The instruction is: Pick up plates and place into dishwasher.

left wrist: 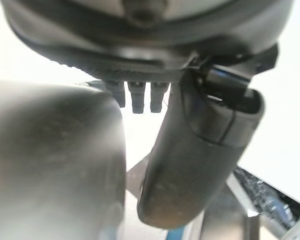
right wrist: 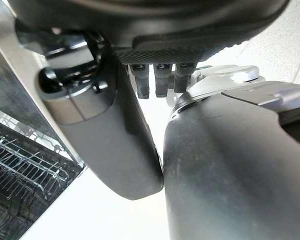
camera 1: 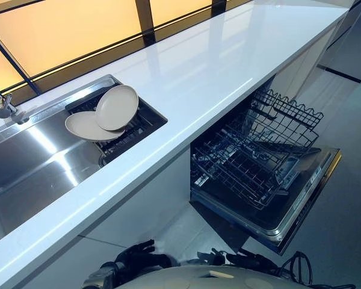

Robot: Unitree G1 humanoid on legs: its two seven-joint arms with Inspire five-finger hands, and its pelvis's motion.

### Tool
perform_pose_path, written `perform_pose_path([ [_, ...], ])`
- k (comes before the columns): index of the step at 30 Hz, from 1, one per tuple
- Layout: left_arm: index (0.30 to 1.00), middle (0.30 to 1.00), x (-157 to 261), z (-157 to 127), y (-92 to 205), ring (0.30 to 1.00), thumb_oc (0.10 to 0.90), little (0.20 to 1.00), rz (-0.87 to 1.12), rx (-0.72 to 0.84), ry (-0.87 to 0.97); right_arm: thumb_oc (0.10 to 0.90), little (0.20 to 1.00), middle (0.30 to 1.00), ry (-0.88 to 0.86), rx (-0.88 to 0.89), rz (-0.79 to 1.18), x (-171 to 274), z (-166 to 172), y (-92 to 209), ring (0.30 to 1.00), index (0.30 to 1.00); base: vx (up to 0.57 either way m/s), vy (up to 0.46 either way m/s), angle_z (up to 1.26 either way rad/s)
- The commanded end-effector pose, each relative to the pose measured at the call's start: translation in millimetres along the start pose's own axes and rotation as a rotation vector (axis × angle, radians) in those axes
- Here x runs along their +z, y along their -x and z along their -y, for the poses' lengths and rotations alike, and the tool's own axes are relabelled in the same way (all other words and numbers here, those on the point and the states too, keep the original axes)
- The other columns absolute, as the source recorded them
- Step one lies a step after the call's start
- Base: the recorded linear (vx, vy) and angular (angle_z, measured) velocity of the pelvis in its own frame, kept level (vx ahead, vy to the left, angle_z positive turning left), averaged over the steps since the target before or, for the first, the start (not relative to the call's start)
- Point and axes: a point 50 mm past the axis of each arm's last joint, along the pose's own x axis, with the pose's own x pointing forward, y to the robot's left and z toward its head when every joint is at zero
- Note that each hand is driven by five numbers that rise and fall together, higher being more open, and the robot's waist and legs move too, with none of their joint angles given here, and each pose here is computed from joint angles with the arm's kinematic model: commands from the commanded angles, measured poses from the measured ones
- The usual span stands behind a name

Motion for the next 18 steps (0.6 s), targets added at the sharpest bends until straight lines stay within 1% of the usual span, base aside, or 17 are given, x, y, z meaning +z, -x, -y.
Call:
perform_pose_path([
  [1,0.900,0.900,16.2,3.2,-4.8,0.900,0.800,0.900,0.058,-0.006,0.036,0.800,0.900,0.900,0.003,0.032,-0.018,-1.1,-7.6,-2.7,0.900,0.900,0.00,0.000,0.00],
  [7,0.900,0.900,17.1,7.6,-5.8,0.900,0.800,0.900,0.068,-0.047,0.053,0.800,0.900,0.900,0.002,0.034,-0.020,-1.4,-7.8,-2.7,0.900,0.900,0.00,0.000,0.00],
  [11,0.900,0.900,18.5,10.7,-5.4,0.900,0.800,0.900,0.110,-0.107,0.177,0.800,0.900,0.900,-0.003,0.031,-0.027,-2.5,-7.6,-2.7,0.900,0.900,0.00,0.000,0.00],
  [13,0.900,0.900,28.5,18.2,-4.7,0.900,0.800,0.900,0.163,-0.230,0.220,0.800,0.900,0.900,0.003,0.028,-0.032,-2.6,-7.9,-2.9,0.900,0.900,0.00,0.000,0.00],
  [14,0.900,0.900,31.5,20.7,-4.5,0.900,0.800,0.900,0.175,-0.264,0.224,0.800,0.900,0.900,0.006,0.029,-0.032,-2.5,-8.1,-2.9,0.900,0.900,0.00,0.000,0.00],
  [15,0.900,0.900,47.8,33.2,-3.1,0.900,0.800,0.900,0.227,-0.399,0.189,0.800,0.900,0.900,0.016,0.030,-0.031,-0.3,-8.0,-2.9,0.900,0.900,0.00,0.000,0.00],
  [18,0.900,0.900,75.9,54.6,4.9,0.900,0.800,0.900,0.300,-0.637,0.074,0.800,0.900,0.900,0.024,0.031,-0.015,7.8,-5.3,-1.9,0.900,0.900,-0.05,0.006,-0.01],
])
